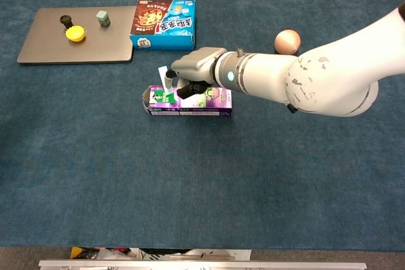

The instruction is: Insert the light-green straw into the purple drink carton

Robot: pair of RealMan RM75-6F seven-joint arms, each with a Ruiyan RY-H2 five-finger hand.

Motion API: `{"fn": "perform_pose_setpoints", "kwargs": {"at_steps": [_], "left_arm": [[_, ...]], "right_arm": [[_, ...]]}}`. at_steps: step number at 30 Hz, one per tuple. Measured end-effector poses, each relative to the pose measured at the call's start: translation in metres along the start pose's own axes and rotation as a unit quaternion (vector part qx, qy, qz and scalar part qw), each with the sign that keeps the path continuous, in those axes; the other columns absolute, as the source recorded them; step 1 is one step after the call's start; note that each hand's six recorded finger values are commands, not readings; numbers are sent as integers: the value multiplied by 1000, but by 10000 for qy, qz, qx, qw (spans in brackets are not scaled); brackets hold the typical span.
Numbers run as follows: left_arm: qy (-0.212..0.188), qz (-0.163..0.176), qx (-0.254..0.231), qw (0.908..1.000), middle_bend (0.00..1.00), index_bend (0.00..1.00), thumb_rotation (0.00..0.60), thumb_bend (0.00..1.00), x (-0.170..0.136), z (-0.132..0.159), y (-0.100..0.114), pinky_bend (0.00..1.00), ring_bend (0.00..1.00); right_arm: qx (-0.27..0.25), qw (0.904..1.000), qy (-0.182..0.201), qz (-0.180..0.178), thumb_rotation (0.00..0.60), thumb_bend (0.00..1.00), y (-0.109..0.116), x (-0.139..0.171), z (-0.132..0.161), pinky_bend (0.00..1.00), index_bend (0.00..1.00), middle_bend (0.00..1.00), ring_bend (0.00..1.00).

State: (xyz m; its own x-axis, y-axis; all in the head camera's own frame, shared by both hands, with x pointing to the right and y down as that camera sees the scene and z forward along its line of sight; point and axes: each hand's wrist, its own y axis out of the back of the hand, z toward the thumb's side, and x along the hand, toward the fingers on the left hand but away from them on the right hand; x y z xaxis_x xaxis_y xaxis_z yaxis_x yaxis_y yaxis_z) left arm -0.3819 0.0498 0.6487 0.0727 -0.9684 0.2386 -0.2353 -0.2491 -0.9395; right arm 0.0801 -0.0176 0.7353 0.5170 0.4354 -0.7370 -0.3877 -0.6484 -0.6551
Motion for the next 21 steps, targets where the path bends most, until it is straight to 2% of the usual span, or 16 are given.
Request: {"fn": "perform_pose_setpoints", "kwargs": {"at_steps": [21], "left_arm": [[83,-18,-8,10000,545,234,600,429,-1,-3,-2,757,554]], "right_arm": [[203,9997,42,132,219,1000,-10,5,8,1000,224,1000,1000]]}}
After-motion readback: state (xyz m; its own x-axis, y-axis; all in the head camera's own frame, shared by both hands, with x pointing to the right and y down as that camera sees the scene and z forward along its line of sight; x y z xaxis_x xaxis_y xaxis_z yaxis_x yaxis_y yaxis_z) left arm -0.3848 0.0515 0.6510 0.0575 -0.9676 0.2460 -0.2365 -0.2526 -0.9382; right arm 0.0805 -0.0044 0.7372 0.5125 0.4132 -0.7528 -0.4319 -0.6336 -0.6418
